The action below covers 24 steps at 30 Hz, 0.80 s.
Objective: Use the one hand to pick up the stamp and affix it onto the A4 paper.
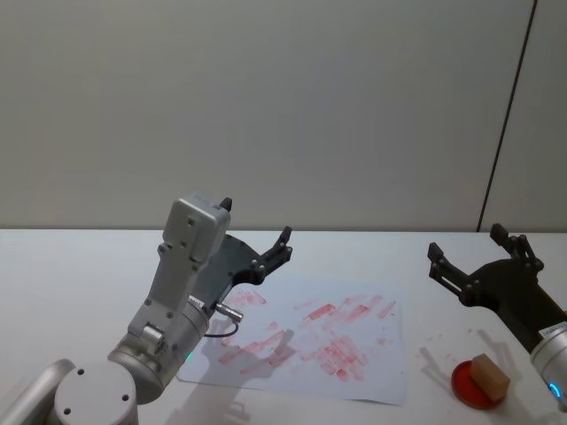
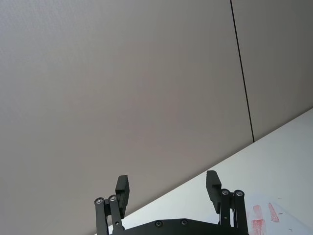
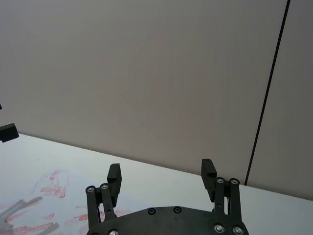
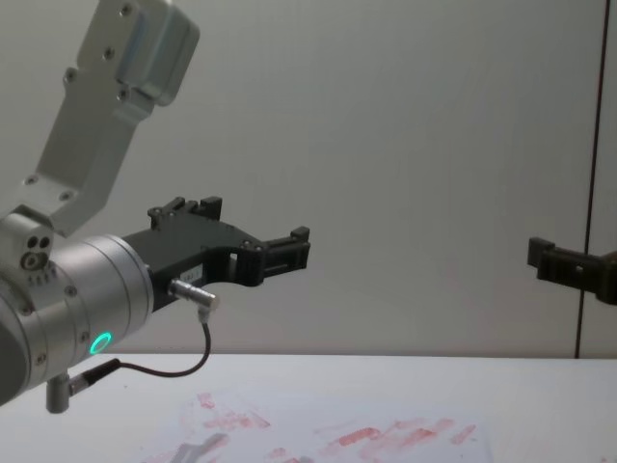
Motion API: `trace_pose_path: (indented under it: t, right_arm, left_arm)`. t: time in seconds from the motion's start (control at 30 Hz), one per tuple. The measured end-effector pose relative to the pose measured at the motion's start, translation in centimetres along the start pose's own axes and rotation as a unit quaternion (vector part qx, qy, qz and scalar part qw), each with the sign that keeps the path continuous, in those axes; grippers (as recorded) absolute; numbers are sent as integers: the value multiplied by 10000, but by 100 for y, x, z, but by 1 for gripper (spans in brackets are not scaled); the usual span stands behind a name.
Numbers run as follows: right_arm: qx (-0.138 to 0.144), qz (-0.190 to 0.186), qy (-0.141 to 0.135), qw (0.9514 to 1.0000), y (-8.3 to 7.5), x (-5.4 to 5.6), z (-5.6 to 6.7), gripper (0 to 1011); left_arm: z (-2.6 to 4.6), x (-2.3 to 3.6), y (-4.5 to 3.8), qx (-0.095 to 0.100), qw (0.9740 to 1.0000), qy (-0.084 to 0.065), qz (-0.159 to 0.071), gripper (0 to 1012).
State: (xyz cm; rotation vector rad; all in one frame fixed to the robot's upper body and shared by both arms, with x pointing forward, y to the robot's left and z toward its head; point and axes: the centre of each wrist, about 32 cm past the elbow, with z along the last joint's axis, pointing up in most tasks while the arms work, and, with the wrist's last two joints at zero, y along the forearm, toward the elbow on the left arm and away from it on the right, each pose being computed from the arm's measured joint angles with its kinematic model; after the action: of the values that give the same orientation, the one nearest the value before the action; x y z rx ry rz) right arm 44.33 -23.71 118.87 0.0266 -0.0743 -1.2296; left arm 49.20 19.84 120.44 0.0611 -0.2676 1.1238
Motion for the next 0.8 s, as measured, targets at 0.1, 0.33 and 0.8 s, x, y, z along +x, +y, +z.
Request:
trace_pose_path:
  t: [0.1, 0.33, 0.8]
  right_arm:
    - [-1, 0, 0, 10000, 0, 0, 0, 1001]
    - [0, 0, -2, 10000, 0, 0, 0, 1001]
    - [-1, 0, -4, 10000, 0, 0, 0, 1001]
  left_arm:
    - [0, 0, 0, 0, 10000, 0, 0, 1002]
    - [0, 0, 0, 0, 10000, 0, 0, 1003]
    - [0, 0, 0, 0, 10000, 0, 0, 1002]
